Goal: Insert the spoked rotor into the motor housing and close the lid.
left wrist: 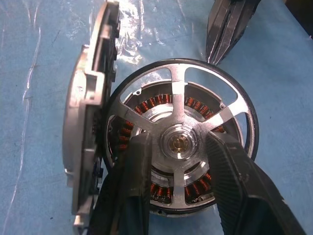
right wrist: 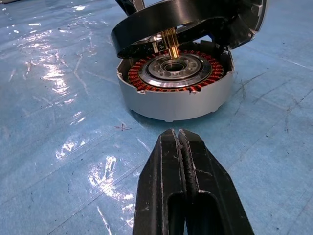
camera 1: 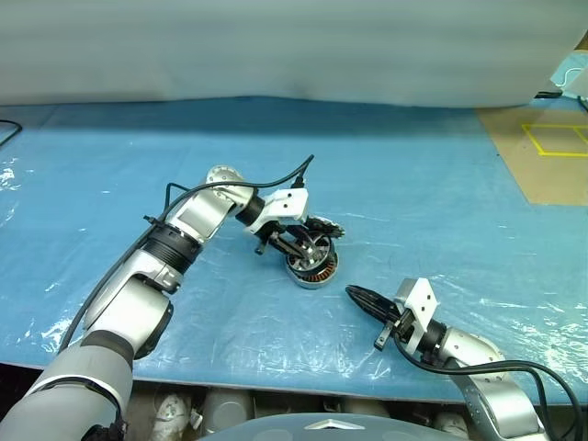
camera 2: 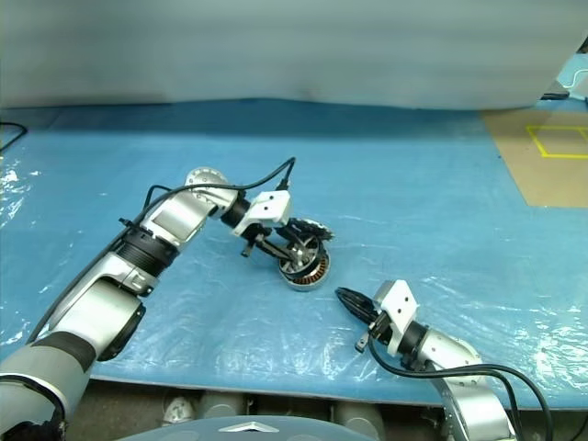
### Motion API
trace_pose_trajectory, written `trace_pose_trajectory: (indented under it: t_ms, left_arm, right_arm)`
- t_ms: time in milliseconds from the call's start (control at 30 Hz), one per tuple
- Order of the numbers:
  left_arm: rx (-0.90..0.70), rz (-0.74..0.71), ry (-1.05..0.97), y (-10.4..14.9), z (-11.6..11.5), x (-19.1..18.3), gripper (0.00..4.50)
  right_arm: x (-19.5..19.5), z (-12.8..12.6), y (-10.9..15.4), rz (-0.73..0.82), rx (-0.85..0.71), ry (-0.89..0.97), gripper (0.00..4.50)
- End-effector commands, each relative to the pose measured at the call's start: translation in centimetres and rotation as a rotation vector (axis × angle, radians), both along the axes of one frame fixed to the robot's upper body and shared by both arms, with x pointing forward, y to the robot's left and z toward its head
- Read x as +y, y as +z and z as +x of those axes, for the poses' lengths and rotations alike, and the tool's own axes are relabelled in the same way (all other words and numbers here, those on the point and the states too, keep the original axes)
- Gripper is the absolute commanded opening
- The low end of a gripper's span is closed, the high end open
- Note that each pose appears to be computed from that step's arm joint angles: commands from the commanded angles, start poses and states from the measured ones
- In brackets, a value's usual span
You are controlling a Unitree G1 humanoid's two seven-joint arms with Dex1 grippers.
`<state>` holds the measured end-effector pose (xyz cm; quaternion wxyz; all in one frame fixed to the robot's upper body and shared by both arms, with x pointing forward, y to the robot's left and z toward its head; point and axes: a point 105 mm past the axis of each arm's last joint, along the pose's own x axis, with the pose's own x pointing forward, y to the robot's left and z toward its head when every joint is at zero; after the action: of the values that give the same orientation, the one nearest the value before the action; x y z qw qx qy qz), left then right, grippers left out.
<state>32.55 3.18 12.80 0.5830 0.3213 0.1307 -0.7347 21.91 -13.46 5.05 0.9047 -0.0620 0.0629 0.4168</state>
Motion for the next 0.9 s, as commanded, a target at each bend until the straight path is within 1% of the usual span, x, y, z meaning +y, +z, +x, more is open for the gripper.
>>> trace_pose_trajectory:
  t_ms: [33,233,300,333,367,467,533,667,767,833,900]
  left_arm:
    - [-0.017,0.025,-0.002,-0.2,0.0,0.7,1.31]
    - [-0.013,0.042,-0.003,-0.3,0.0,1.0,1.31]
    - [-0.018,0.046,-0.006,-0.5,0.0,0.9,2.02]
    - [-0.021,0.042,-0.007,-0.6,0.0,0.7,2.21]
    - [-0.025,0.034,-0.009,-0.5,0.0,0.5,2.5]
    - [-0.024,-0.014,-0.019,0.3,-0.2,-0.3,3.53]
    - [-0.001,-0.035,-0.04,0.7,-0.6,-0.4,3.53]
    - [0.06,-0.075,-0.099,1.3,-2.2,-0.3,3.53]
    - [0.121,-0.081,-0.138,1.3,-3.9,0.6,2.94]
    - [0.146,-0.084,-0.128,1.2,-4.6,1.2,2.21]
    - [0.174,-0.087,-0.088,0.8,-5.2,2.1,1.55]
  right_arm:
    - [0.3,0.0,1.2,0.01,-0.041,0.012,0.0]
    - [0.3,0.1,1.1,0.003,-0.036,0.016,0.0]
    - [0.3,0.2,1.0,0.001,-0.036,0.017,0.0]
    - [0.3,0.2,1.0,0.0,-0.037,0.017,0.0]
    - [0.3,0.2,1.0,0.0,-0.037,0.017,0.0]
    - [0.2,0.3,1.0,-0.001,-0.037,0.014,0.0]
    - [0.2,0.2,1.0,0.0,-0.036,0.012,0.0]
    - [-0.1,0.2,1.1,0.002,-0.035,-0.001,0.0]
    - [-0.9,0.4,1.4,-0.007,-0.039,-0.028,0.0]
    - [-1.5,0.7,1.5,-0.017,-0.04,-0.045,0.0]
    - [-2.6,1.5,1.9,-0.035,-0.048,-0.086,0.0]
